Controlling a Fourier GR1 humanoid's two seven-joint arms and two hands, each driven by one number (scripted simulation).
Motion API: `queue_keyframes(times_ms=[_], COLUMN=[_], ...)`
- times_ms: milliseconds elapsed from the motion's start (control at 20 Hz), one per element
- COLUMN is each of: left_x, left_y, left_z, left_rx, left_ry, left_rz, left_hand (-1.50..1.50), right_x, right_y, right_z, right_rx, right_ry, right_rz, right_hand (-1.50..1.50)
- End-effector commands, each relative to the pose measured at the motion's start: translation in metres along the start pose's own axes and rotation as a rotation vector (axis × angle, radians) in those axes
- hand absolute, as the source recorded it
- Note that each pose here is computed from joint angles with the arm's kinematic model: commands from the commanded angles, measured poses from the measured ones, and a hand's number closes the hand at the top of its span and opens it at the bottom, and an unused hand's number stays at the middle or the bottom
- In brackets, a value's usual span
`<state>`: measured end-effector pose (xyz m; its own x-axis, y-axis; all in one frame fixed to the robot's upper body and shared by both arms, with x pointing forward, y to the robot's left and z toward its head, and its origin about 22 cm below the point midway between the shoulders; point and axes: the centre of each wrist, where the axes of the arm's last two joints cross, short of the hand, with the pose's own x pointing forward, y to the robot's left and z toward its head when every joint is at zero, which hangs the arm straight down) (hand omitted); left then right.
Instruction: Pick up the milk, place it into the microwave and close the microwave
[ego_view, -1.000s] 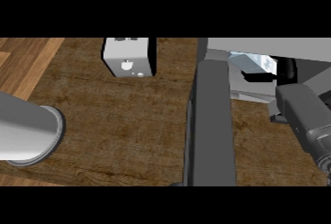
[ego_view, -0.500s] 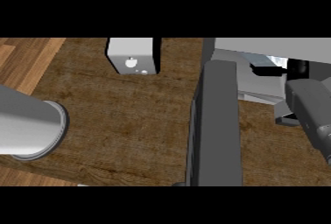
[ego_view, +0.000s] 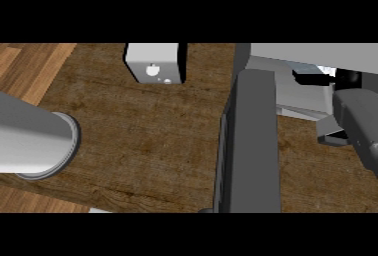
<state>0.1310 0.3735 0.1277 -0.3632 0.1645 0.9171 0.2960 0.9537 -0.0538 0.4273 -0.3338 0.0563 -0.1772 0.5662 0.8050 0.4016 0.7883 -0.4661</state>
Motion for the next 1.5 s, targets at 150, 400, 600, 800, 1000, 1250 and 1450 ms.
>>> queue_keyframes(times_ms=[150, 400, 600, 800, 1000, 1250, 1450], left_x=[0.000, -0.002, -0.003, -0.006, -0.006, -0.014, -0.018], left_y=[0.001, 0.002, 0.004, 0.005, 0.004, 0.004, 0.004], left_z=[-0.001, -0.009, -0.013, -0.014, -0.019, -0.017, -0.017], left_rx=[-0.007, -0.018, -0.031, -0.030, -0.051, -0.036, -0.055], left_ry=[0.013, 0.015, 0.022, 0.032, 0.034, 0.053, 0.069], left_rz=[-0.026, -0.028, -0.038, -0.045, -0.052, -0.034, -0.021], left_hand=[-1.50, -1.50, -1.50, -1.50, -1.50, -1.50, -1.50], right_x=[-0.001, 0.011, 0.035, 0.042, 0.048, 0.083, 0.100], right_y=[-0.010, 0.004, 0.025, 0.046, 0.069, 0.096, 0.102], right_z=[-0.003, -0.008, -0.018, -0.013, -0.004, -0.011, -0.017], right_rx=[-0.019, -0.046, 0.081, 0.186, 0.193, 0.142, 0.149], right_ry=[0.008, 0.001, -0.089, -0.023, -0.009, -0.003, -0.065], right_rz=[-0.002, -0.053, -0.166, -0.052, -0.027, -0.071, -0.091], right_hand=[1.50, -1.50, -1.50, -1.50, -1.50, -1.50, -1.50])
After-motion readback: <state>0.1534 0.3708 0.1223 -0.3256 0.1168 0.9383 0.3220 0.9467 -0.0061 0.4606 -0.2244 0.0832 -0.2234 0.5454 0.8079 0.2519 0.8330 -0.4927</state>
